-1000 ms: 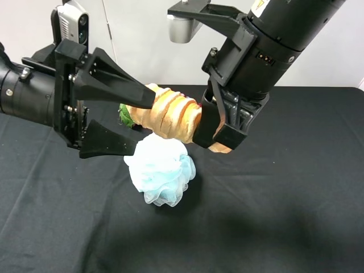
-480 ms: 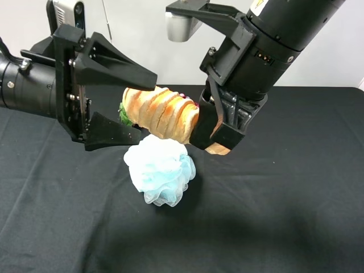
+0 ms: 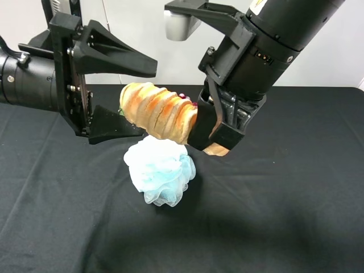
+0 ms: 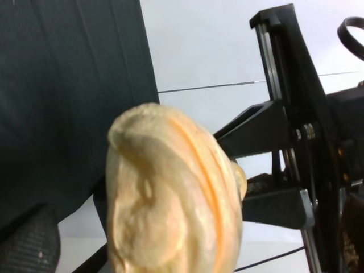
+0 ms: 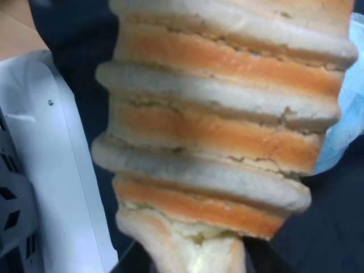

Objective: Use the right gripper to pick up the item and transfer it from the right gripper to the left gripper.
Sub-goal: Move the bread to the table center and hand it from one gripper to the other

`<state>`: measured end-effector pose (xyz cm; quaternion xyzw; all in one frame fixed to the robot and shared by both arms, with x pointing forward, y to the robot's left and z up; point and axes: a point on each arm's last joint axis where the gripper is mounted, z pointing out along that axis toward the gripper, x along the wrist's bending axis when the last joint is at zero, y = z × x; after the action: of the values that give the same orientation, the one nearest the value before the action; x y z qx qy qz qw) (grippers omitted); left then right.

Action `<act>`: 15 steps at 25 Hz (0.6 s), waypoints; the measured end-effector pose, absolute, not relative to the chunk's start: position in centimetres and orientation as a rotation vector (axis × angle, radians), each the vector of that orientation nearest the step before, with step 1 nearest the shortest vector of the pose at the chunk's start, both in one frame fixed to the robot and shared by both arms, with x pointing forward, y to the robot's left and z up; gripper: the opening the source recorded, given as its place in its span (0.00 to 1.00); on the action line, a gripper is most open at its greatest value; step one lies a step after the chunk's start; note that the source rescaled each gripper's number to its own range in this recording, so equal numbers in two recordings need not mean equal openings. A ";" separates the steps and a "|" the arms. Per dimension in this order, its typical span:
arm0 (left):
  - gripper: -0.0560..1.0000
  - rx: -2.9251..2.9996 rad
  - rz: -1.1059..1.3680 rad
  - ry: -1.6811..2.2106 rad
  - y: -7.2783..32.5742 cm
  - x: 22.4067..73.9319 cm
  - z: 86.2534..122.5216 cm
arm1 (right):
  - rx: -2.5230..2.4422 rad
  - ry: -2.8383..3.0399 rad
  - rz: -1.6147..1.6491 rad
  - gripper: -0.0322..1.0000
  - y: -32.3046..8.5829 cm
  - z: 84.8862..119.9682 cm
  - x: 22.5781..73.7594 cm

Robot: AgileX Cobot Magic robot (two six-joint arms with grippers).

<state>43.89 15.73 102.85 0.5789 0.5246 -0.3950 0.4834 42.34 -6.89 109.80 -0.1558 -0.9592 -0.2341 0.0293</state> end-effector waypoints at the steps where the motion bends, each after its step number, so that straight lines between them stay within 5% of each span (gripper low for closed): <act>1: 0.98 1.410 -0.962 1.278 15.7 43.9 102.8 | -0.479 -2.954 -0.726 0.03 -6.9 109.8 42.3; 15: 0.97 1.412 -0.960 1.275 15.7 43.9 102.8 | -0.450 -2.921 -0.777 0.03 -6.5 110.0 42.1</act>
<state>43.89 15.73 102.85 0.5798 0.5236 -0.3942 0.4840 42.12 -6.53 110.00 -0.1470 -0.9550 -0.2541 0.0430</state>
